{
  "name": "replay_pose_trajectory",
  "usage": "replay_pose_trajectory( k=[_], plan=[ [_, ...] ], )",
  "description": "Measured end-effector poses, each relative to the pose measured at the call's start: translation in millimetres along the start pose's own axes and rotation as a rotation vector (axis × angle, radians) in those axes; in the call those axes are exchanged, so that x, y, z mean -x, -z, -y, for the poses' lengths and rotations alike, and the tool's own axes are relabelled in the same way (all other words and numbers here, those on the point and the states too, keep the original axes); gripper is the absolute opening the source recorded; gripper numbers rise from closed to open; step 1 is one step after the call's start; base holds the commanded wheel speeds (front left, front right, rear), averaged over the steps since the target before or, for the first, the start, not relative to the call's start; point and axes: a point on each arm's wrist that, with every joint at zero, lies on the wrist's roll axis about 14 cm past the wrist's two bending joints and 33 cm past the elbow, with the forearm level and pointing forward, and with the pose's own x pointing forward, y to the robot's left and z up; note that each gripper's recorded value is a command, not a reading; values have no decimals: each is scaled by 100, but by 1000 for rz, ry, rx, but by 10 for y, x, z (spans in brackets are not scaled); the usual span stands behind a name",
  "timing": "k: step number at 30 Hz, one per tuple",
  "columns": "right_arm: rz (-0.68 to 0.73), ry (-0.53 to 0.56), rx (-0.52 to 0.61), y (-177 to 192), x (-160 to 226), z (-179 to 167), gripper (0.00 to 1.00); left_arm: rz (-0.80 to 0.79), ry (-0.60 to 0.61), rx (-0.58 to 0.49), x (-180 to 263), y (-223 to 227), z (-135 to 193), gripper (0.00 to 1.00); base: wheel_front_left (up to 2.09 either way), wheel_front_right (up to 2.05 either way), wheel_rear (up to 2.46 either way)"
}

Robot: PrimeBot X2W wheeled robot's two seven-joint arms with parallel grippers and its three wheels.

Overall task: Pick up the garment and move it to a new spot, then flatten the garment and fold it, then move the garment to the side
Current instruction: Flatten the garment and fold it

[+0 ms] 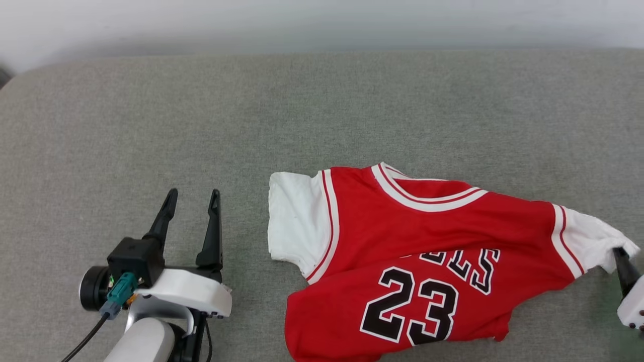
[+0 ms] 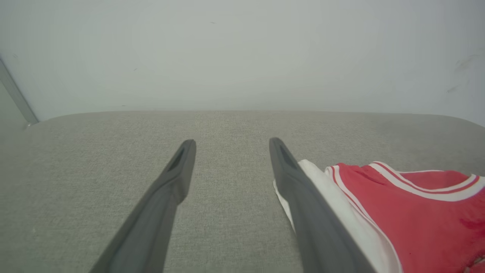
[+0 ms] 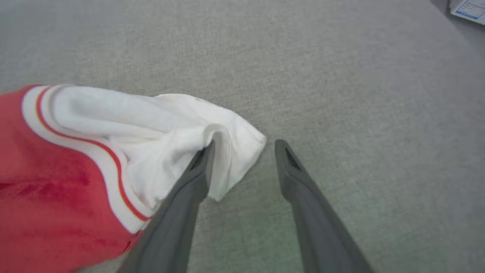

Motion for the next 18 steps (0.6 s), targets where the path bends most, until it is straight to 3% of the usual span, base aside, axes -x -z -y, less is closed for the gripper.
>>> replay_pose_trajectory(
  k=[9,18],
  plan=[
    [386,11,43,-660,441,42,100,-6,-29,-4,233,-64,-73,100,0,0,0],
    [601,-130,113,-892,919,-608,100,19,-32,-11,396,-217,-59,100,0,0,0]
  ],
)
